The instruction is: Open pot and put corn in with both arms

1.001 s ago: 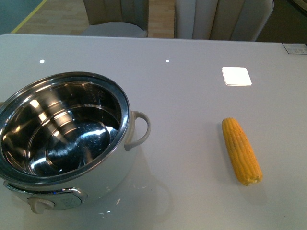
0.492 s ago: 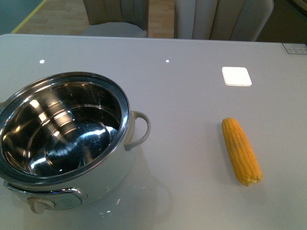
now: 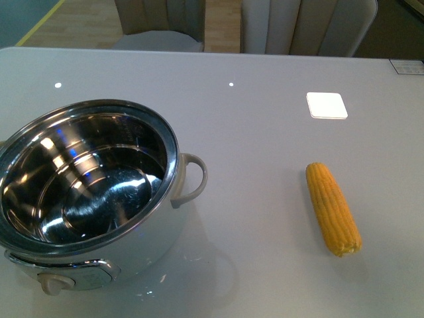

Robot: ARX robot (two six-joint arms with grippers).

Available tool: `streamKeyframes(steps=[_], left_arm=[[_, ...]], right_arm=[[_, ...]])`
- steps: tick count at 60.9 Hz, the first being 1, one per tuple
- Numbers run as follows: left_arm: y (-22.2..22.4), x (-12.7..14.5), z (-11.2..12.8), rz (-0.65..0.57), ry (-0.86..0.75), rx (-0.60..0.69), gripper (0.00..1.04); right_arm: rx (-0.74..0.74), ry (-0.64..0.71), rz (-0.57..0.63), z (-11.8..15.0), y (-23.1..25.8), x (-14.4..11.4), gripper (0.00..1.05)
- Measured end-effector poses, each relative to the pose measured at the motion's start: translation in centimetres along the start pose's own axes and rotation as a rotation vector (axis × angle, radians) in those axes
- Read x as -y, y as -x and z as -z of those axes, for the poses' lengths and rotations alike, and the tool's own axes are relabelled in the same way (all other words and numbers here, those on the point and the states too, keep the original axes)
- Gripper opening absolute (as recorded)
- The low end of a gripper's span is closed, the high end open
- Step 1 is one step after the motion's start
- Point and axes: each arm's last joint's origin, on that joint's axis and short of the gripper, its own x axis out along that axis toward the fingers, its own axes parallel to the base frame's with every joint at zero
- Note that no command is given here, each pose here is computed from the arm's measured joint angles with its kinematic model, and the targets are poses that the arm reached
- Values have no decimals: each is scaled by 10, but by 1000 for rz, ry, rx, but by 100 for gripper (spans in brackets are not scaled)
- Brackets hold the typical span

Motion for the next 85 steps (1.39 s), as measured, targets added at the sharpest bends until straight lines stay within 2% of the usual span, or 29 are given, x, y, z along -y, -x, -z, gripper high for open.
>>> streamKeyframes(steps=[9,25,57,59,72,77,85], left_arm=[[0,0,0,0,0,0,98],[0,0,0,0,0,0,98],[0,0,0,0,0,0,98],[0,0,0,0,0,0,98],[0,0,0,0,0,0,98],[0,0,0,0,0,0,98],[0,0,0,0,0,0,98]], right_arm=[[-98,43,-51,-12,-45,-16,96],[-251,108,-74,-6,-110,-36,96],[-379,184,-104,5,-178,-74,96],[-387,185,-101,7,-181,-74,93],[-430,197,-82,18,-188,-75,61],[-428,193,-95,17,-183,-74,43],[-408,189,-102,12,-169,-71,33]])
